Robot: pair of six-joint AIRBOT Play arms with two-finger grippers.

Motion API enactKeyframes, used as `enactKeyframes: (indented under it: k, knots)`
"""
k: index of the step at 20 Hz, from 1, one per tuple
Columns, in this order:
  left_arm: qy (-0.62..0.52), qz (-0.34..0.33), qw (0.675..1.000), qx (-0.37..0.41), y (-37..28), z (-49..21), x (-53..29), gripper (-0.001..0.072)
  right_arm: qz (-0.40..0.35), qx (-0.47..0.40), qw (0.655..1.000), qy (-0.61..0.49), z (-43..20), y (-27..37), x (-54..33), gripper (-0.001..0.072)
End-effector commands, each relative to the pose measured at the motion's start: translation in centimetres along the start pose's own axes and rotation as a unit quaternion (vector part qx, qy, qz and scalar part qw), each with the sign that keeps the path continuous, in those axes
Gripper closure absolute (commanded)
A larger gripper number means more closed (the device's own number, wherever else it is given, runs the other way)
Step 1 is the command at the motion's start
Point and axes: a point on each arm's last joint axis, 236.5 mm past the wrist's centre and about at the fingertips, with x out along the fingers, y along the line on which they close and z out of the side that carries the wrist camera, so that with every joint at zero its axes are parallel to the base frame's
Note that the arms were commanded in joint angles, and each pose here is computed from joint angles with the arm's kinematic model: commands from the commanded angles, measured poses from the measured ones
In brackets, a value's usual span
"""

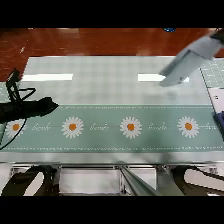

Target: Fold the shirts.

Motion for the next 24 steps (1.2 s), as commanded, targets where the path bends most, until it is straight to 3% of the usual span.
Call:
enactKeyframes:
  k: [1, 6, 10, 13, 14, 16, 20, 21, 23, 24]
  knots:
    - [0.0, -0.004, 1.0, -0.002, -0.2, 0.0, 0.0, 0.0686, -0.086, 0.086, 0.993, 0.013, -4.4, -7.0, -3.1, 0.0695]
    - [0.0, -0.004, 1.0, 0.009, -0.2, 0.0, 0.0, 0.0686, -0.222, 0.242, 0.945, 0.012, -13.6, -19.0, -7.2, 0.0695]
    - [0.0, -0.004, 1.0, 0.011, -0.2, 0.0, 0.0, 0.0686, -0.353, 0.36, 0.861, 0.071, -25.2, -27.6, -11.7, 0.0694]
    - [0.0, -0.004, 1.0, 0.011, -0.2, 0.0, 0.0, 0.0686, -0.41, 0.408, 0.808, 0.114, -31.7, -30.3, -12.4, 0.0689]
    - [0.001, -0.003, 1.0, 0.011, -0.1, 0.0, 0.0, 0.0686, -0.419, 0.415, 0.798, 0.125, -33.0, -30.8, -12.1, 0.0621]
    - [-0.002, -0.003, 1.0, 0.02, -0.1, 0.1, 0.1, 0.0686, -0.437, 0.417, 0.784, 0.143, -34.8, -31.7, -11.9, 0.029]
    - [-0.084, 0.003, 0.995, 0.048, -0.2, 4.4, -0.8, 0.0686, -0.434, 0.398, 0.806, 0.055, -30.1, -33.1, -12.1, 0.0315]
    - [-0.109, 0.004, 0.993, 0.05, -0.6, 6.4, -1.8, 0.0686, -0.406, 0.388, 0.827, 0.002, -26.6, -32.9, -11.8, 0.0384]
    - [-0.148, -0.003, 0.986, 0.071, -2.7, 11.3, -4.6, 0.0686, -0.286, 0.312, 0.897, -0.128, -15.6, -29.2, -10.5, 0.069]
    - [-0.167, -0.01, 0.982, 0.084, -4.3, 13.8, -6.0, 0.0686, -0.206, 0.259, 0.925, -0.189, -9.6, -25.3, -9.9, 0.0692]
